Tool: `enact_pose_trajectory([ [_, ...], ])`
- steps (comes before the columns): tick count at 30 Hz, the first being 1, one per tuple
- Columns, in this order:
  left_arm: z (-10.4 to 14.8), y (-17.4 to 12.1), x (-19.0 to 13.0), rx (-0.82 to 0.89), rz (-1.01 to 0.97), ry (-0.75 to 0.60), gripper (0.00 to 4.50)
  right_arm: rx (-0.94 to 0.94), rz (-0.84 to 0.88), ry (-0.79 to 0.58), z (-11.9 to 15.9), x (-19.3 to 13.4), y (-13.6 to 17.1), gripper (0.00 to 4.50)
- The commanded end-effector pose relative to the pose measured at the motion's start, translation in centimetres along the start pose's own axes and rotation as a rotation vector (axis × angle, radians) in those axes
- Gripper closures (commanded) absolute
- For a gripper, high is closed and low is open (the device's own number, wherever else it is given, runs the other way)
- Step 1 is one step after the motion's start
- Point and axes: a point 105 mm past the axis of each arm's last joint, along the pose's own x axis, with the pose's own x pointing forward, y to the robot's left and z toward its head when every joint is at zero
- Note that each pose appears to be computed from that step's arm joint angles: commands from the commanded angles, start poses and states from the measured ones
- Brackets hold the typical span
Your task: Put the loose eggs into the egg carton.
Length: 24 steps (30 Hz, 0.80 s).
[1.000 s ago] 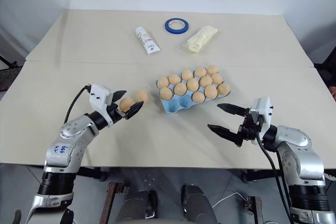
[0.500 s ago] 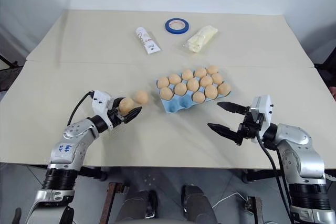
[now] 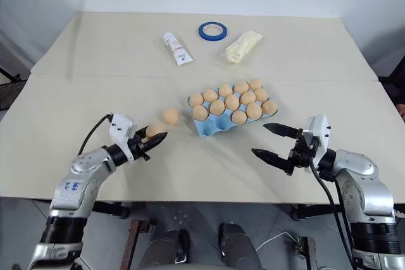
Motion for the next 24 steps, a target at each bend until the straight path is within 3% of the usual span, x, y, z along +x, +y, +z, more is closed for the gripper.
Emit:
enact_pose_trajectory([
  [1, 2.1, -2.5, -0.6, 0.006, -0.070, -0.082, 2.90, -0.051, 0.006, -0.036, 1.4, -0.4, 0.3, 0.00],
  [6, 4.2, -6.2, 1.9, -0.051, -0.123, -0.187, 2.90, -0.048, 0.028, -0.062, 1.8, -0.6, 0.5, 0.00],
  [14, 7.8, -7.5, 7.9, -0.044, -0.142, -0.301, 2.90, -0.061, 0.007, -0.068, 1.9, -1.0, 0.1, 0.00],
  [24, 7.6, -8.6, 12.8, -0.006, -0.243, -0.292, 2.90, -0.055, -0.049, -0.059, 1.0, -1.3, 0.7, 0.00],
])
